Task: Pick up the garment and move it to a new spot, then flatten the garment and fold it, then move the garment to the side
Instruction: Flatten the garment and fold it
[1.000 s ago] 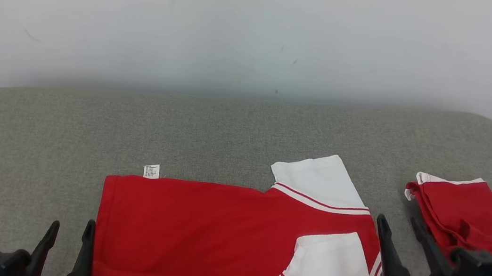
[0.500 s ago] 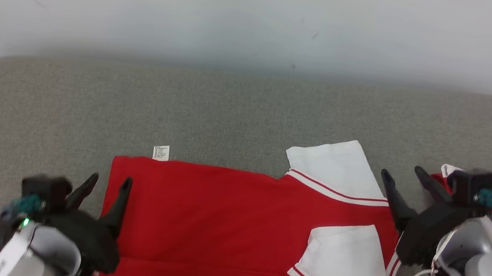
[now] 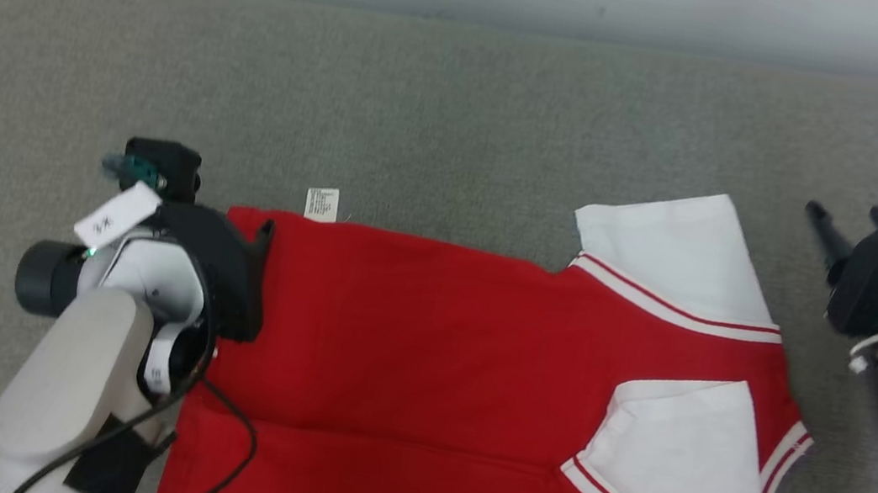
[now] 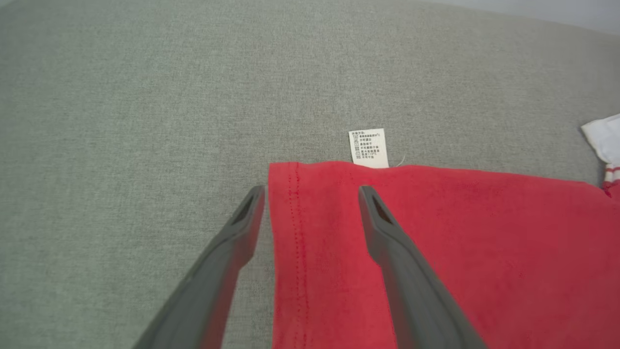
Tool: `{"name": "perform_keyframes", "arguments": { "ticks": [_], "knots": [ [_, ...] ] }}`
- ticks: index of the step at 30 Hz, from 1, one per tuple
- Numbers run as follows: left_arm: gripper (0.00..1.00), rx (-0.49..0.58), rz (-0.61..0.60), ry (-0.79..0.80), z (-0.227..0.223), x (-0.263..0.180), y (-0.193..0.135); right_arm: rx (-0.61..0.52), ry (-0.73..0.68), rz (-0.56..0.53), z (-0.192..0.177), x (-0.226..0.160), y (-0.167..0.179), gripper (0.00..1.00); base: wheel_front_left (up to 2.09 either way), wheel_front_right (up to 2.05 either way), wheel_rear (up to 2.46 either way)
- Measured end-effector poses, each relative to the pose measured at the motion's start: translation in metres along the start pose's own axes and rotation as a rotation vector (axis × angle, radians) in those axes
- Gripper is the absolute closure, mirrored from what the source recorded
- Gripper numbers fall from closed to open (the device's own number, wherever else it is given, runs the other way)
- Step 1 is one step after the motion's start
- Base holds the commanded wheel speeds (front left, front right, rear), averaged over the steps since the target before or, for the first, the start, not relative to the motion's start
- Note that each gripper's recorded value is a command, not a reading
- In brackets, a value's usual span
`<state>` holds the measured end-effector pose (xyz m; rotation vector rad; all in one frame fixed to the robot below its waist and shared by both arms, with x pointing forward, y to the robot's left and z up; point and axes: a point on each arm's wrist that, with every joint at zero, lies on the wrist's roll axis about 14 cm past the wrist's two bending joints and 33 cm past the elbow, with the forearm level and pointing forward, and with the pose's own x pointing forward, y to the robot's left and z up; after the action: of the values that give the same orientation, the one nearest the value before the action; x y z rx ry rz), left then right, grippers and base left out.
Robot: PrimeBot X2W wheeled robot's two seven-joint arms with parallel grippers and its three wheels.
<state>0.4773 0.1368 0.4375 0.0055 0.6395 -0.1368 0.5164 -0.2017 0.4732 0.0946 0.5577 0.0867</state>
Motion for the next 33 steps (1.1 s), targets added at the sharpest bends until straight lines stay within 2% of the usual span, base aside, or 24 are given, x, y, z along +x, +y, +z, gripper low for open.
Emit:
{"name": "perform_keyframes", "arguments": {
  "ticks": [4,7,16,23,25,26,29,30,31,32,33],
  "knots": [
    [0.0,0.004,0.01,0.045,0.007,0.016,-0.002,0.018,0.051,-0.02,0.002,0.025,-0.004,0.0,0.0,0.0,0.0],
    [0.0,0.007,0.013,0.075,0.009,0.024,-0.006,0.03,0.109,-0.033,-0.01,0.042,-0.005,0.0,0.0,0.0,0.0],
    [0.0,-0.027,0.106,0.214,-0.036,0.027,0.033,0.009,0.256,0.045,-0.049,0.08,0.034,0.0,0.0,0.0,0.0],
    [0.0,-0.032,0.129,0.217,-0.035,0.029,0.042,0.022,0.292,0.023,-0.053,0.091,0.039,0.0,0.0,0.0,0.0],
    [0.0,-0.034,0.127,0.218,-0.035,0.029,0.042,0.025,0.297,0.019,-0.055,0.092,0.039,0.12,0.0,0.0,0.0],
    [0.0,-0.036,0.125,0.214,-0.035,0.029,0.041,0.029,0.3,0.015,-0.056,0.092,0.039,0.23,0.0,0.0,0.0],
    [0.0,-0.053,0.115,0.2,-0.029,0.031,0.04,0.03,0.306,-0.005,-0.056,0.093,0.037,0.31,0.0,0.0,0.0],
    [0.0,-0.056,0.108,0.192,-0.026,0.032,0.039,0.027,0.306,-0.012,-0.056,0.093,0.036,0.35,0.0,0.0,0.0],
    [0.0,-0.057,0.101,0.187,-0.024,0.033,0.037,0.028,0.307,-0.015,-0.056,0.093,0.035,0.45,0.0,0.0,0.0],
    [0.0,-0.057,0.098,0.186,-0.023,0.033,0.036,0.03,0.309,-0.019,-0.056,0.092,0.034,0.45,0.0,0.0,0.0],
    [0.0,-0.057,0.097,0.18,-0.022,0.034,0.036,0.031,0.314,-0.022,-0.057,0.093,0.034,0.51,0.0,0.0,0.0]
  ]
}}
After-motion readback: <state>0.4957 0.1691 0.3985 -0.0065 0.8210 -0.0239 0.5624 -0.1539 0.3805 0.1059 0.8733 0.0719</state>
